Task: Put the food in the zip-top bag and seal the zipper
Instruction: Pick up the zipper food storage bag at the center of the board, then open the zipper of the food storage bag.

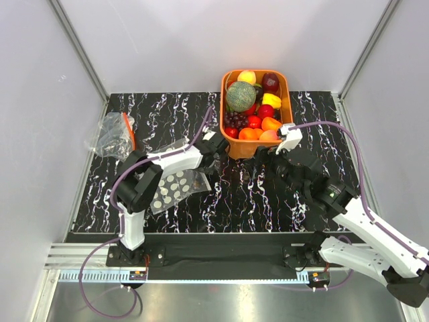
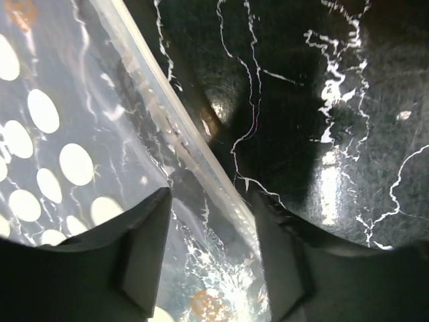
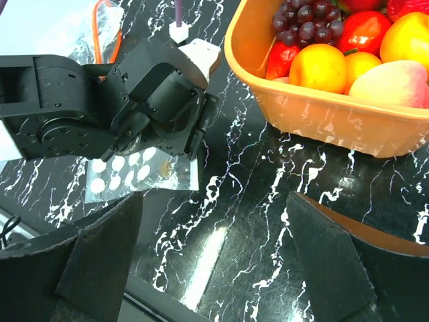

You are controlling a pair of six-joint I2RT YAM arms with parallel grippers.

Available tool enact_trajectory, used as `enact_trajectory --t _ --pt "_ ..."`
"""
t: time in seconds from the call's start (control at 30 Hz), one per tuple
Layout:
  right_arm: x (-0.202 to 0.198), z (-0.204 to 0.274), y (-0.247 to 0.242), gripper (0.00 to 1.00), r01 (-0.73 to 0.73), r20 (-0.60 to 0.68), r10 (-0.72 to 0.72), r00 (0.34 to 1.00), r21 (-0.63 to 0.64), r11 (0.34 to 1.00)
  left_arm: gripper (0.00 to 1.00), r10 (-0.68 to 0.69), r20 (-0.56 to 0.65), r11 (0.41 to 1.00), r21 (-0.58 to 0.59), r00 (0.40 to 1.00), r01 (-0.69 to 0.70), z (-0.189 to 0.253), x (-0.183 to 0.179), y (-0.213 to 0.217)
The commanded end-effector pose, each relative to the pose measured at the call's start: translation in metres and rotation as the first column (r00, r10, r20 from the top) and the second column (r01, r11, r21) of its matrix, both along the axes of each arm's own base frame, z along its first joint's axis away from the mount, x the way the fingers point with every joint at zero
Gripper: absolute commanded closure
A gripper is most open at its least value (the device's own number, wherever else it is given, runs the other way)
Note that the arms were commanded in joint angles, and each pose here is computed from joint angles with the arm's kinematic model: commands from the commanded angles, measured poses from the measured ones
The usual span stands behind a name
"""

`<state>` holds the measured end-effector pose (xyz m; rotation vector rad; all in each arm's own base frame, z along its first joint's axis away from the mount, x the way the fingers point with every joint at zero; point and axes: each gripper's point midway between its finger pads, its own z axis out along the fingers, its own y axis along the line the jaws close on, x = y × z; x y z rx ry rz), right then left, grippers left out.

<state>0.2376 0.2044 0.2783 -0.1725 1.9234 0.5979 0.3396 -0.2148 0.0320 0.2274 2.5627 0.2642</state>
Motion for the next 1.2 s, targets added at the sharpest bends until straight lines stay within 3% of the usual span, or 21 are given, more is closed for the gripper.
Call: enact_trajectory --t 0.0,0.1,0.13,0.17,0.37,0.47,0.6,0.67,0.87,0.93,1.17 --pt "-0.002 0.007 0.001 0.05 -0.008 0.013 0.007 1.0 0.035 0.999 0.52 -0.01 0.004 0.998 -0.058 1.0 0.01 0.001 0.005 -0.007" --pt "-0.002 0.004 0.003 0.06 -0.016 0.005 0.016 1.0 0.033 0.999 0.79 -0.02 -0.006 0.995 -0.094 1.0 0.019 0.0 -0.002 -0.007" --pt "-0.003 0.003 0.005 0.06 -0.028 -0.001 0.028 1.0 0.035 0.999 0.96 -0.024 -0.009 0.994 -0.103 1.0 0.023 -0.003 -0.005 -0.005" --pt "-0.004 0.001 0.007 0.07 -0.037 -0.007 0.037 0.999 0.033 0.999 0.99 -0.029 -0.009 0.993 -0.114 1.0 0.028 -0.002 -0.009 -0.005" --pt "-0.009 -0.019 0.025 0.1 -0.106 -0.092 0.109 0.99 0.035 0.994 1.0 -0.109 0.123 0.923 -0.355 0.986 0.147 0.043 -0.032 -0.02" --pt "-0.012 -0.022 0.034 0.12 -0.125 -0.111 0.135 0.985 0.098 0.987 1.0 -0.148 0.226 0.835 -0.494 0.963 0.244 0.07 -0.054 -0.027" --pt "-0.016 -0.038 0.051 0.17 -0.162 -0.157 0.187 0.97 0.162 0.973 1.0 -0.158 0.386 0.673 -0.631 0.909 0.385 0.114 -0.084 -0.031" --pt "-0.02 -0.038 0.065 0.19 -0.205 -0.167 0.242 0.956 0.212 0.956 1.0 -0.164 0.445 0.599 -0.664 0.881 0.447 0.125 -0.099 -0.032" --pt "-0.016 -0.057 0.097 0.28 -0.242 -0.239 0.318 0.918 0.297 0.924 1.0 -0.142 0.518 0.488 -0.705 0.843 0.516 0.137 -0.116 -0.033" --pt "-0.014 -0.065 0.104 0.35 -0.243 -0.262 0.329 0.907 0.311 0.919 1.0 -0.118 0.539 0.455 -0.717 0.834 0.528 0.145 -0.118 -0.033" --pt "-0.003 -0.078 0.118 0.55 -0.234 -0.276 0.325 0.905 0.314 0.92 1.0 -0.113 0.554 0.425 -0.723 0.825 0.544 0.15 -0.122 -0.034"
